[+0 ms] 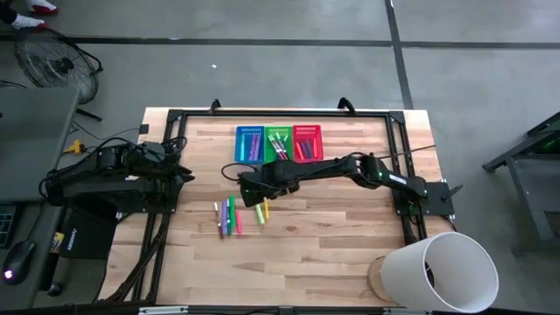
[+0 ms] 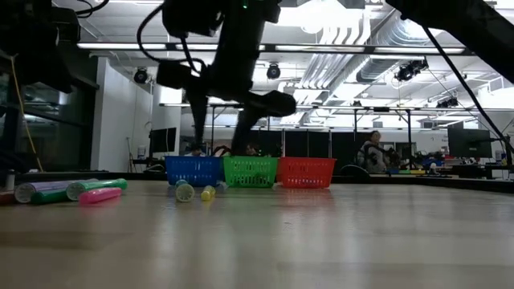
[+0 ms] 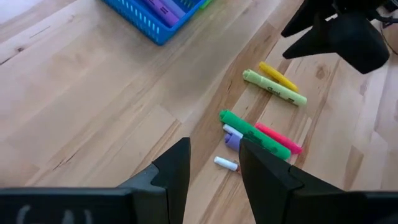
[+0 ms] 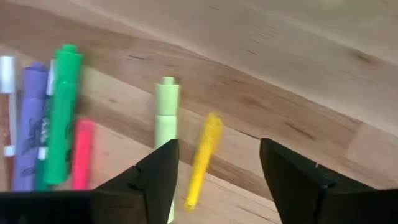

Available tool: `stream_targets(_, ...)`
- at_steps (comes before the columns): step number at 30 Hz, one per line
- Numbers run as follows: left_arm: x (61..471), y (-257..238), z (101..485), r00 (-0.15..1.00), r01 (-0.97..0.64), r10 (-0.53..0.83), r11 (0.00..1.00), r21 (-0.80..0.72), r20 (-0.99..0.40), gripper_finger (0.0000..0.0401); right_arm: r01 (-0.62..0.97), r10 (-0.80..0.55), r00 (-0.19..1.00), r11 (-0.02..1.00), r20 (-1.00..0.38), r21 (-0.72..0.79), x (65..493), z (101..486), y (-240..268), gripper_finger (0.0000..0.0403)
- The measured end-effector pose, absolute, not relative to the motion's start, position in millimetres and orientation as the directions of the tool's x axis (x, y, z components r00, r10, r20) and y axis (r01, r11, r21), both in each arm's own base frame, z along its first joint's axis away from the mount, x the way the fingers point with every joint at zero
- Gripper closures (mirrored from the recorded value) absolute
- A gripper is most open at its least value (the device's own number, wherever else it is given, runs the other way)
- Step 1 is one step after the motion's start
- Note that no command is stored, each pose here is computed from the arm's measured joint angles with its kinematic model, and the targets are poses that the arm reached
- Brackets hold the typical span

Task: Pick & Place Markers
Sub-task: Put the yellow highlighter into the red bin

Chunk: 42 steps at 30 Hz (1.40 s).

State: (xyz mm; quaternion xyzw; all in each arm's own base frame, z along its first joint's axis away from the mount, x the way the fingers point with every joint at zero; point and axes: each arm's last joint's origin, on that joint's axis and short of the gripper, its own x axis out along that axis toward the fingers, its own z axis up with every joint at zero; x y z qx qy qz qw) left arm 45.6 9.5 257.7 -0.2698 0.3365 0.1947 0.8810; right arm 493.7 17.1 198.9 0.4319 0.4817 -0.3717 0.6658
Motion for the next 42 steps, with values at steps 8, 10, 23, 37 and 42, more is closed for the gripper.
stream_targets(8,45.5,9.5,257.5,0.696,-0.525,0.160,0.779,-0.344,-0.699,0.0265,0.925,-0.052,0.238,0.316,-0.970,0.210,496.3,185.6,26.3,0.0181)
stream_targets(10,45.5,9.5,257.6,0.697,-0.525,0.160,0.779,-0.344,-0.699,0.0265,0.931,-0.045,0.225,0.306,-0.973,0.201,496.3,181.7,29.5,0.0181)
stream_targets(23,45.2,9.5,257.3,0.693,-0.524,0.161,0.782,-0.337,-0.702,0.0265,0.944,-0.029,0.179,0.286,-0.983,0.164,500.4,154.7,37.3,0.0181)
stream_targets(37,43.4,9.3,255.5,0.675,-0.528,0.162,0.788,-0.317,-0.720,0.0265,0.951,-0.032,0.045,0.307,-0.998,0.033,489.7,142.7,50.7,0.0181)
stream_targets(42,43.5,9.3,255.5,0.674,-0.526,0.162,0.791,-0.314,-0.721,0.0265,0.907,-0.053,0.036,0.421,-0.998,0.010,488.5,142.2,52.7,0.0181)
